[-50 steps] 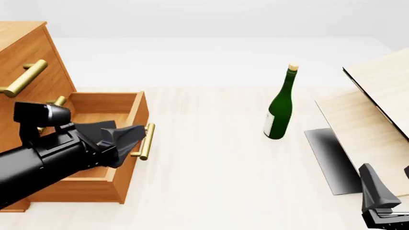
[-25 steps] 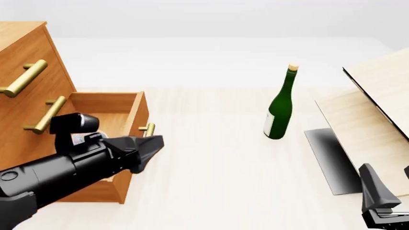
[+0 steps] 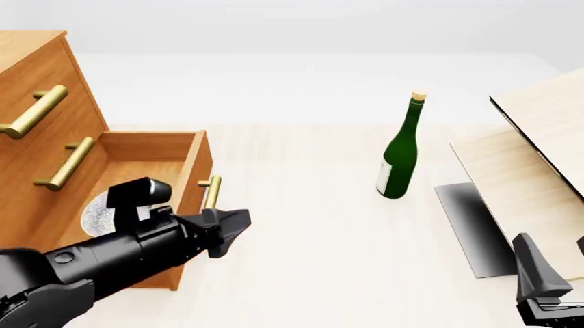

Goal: Put the bowl in the bottom drawer of the cabinet and close it.

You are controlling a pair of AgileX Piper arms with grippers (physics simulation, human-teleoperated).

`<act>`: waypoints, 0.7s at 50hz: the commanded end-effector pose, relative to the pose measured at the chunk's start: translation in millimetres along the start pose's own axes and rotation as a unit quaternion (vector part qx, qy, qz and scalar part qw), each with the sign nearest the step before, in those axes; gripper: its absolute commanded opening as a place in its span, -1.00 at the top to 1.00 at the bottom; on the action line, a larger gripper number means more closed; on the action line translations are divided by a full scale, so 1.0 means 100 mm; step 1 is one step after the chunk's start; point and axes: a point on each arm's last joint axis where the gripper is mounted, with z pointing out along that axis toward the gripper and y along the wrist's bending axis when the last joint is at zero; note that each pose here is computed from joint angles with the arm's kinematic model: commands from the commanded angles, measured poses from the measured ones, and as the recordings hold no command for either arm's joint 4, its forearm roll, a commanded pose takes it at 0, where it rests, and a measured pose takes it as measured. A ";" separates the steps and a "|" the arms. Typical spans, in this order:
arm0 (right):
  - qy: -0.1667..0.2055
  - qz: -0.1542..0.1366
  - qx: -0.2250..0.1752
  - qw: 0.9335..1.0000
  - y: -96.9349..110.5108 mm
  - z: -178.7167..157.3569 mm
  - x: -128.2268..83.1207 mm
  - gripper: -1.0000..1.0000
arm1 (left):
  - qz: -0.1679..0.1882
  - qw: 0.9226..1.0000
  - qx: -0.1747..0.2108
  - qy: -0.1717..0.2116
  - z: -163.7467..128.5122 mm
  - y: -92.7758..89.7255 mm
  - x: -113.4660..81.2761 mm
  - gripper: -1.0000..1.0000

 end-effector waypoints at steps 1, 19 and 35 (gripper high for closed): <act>0.000 0.000 0.000 1.000 0.00 0.00 0.00 -1.00 | -0.017 1.000 -0.018 0.009 0.09 0.10 0.07 -1.00; 0.000 0.000 0.000 1.000 0.00 0.00 0.00 -1.00 | -0.023 0.996 -0.089 0.006 0.19 0.44 0.04 -1.00; 0.000 0.000 0.000 1.000 0.00 0.00 0.00 -1.00 | -0.025 0.990 -0.136 0.014 0.24 0.68 0.05 -1.00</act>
